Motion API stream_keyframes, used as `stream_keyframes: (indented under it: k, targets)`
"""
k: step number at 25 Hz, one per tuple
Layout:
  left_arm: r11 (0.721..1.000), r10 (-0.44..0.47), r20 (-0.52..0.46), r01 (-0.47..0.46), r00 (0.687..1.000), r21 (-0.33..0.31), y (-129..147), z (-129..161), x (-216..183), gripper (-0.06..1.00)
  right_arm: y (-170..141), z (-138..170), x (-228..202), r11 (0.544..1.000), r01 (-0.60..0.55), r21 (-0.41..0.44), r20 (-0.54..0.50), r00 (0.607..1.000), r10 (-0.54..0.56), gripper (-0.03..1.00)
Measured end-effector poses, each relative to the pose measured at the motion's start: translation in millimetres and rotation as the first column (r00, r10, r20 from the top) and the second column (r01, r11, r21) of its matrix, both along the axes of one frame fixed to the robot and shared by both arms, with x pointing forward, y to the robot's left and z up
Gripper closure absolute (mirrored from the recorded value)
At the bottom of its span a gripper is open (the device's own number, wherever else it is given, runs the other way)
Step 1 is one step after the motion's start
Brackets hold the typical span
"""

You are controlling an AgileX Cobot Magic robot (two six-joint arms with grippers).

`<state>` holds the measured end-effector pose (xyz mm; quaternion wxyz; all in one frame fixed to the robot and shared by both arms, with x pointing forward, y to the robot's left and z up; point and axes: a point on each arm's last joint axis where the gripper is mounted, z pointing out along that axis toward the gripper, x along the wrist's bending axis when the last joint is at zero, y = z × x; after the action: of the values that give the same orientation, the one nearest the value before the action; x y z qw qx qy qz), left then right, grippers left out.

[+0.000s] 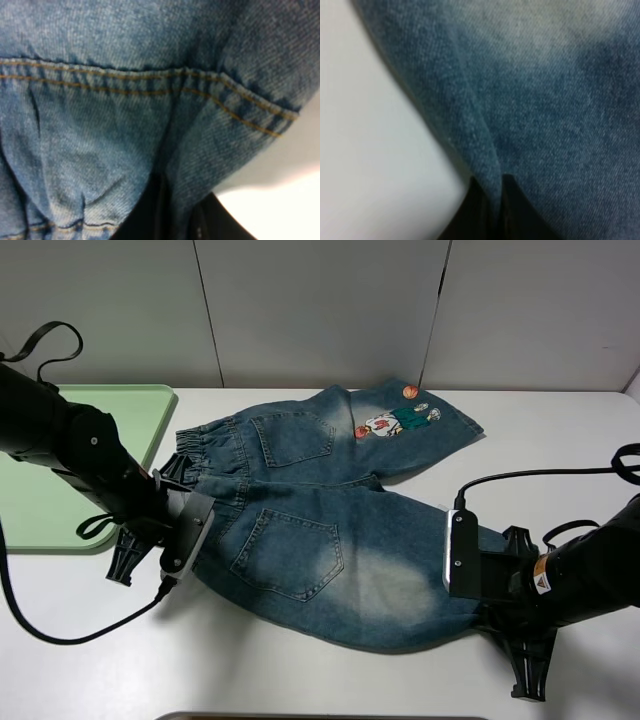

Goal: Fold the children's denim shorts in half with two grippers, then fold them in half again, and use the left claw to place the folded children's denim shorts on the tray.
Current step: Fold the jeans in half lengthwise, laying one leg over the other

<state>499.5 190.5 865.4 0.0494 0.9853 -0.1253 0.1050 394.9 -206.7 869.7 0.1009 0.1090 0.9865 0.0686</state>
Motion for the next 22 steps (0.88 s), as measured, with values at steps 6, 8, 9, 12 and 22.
stream_keyframes:
  k: [6, 8, 9, 12, 22]
  targets:
    - [0.999, -0.016, -0.133, 0.020, 0.991, 0.031, -8.0, 1.8, -16.8, 0.89, -1.1, 2.7, -1.2, 1.000, -0.008, -0.007, -0.002, 1.000, 0.008, 0.99]
    - [0.998, -0.024, -0.182, 0.033, 0.983, 0.045, -14.1, 2.1, -24.0, 0.89, -1.4, 4.7, -1.6, 1.000, -0.009, -0.008, 0.001, 1.000, 0.009, 0.99]
    - [0.998, -0.022, -0.208, 0.034, 0.978, 0.054, -17.3, 2.0, -28.4, 0.89, -1.9, 7.6, -2.1, 1.000, -0.012, -0.007, 0.007, 1.000, 0.012, 0.99]
    - [0.995, -0.015, -0.295, 0.042, 0.955, 0.087, -25.6, 5.4, -43.6, 0.89, -4.5, 15.7, -4.9, 1.000, -0.024, -0.017, 0.014, 1.000, 0.025, 0.99]
    - [0.971, 0.156, -0.513, -0.034, 0.844, 0.239, -21.7, 40.4, -79.2, 0.89, -19.4, 35.4, -19.6, 0.990, -0.072, -0.121, -0.034, 0.997, 0.068, 0.99]
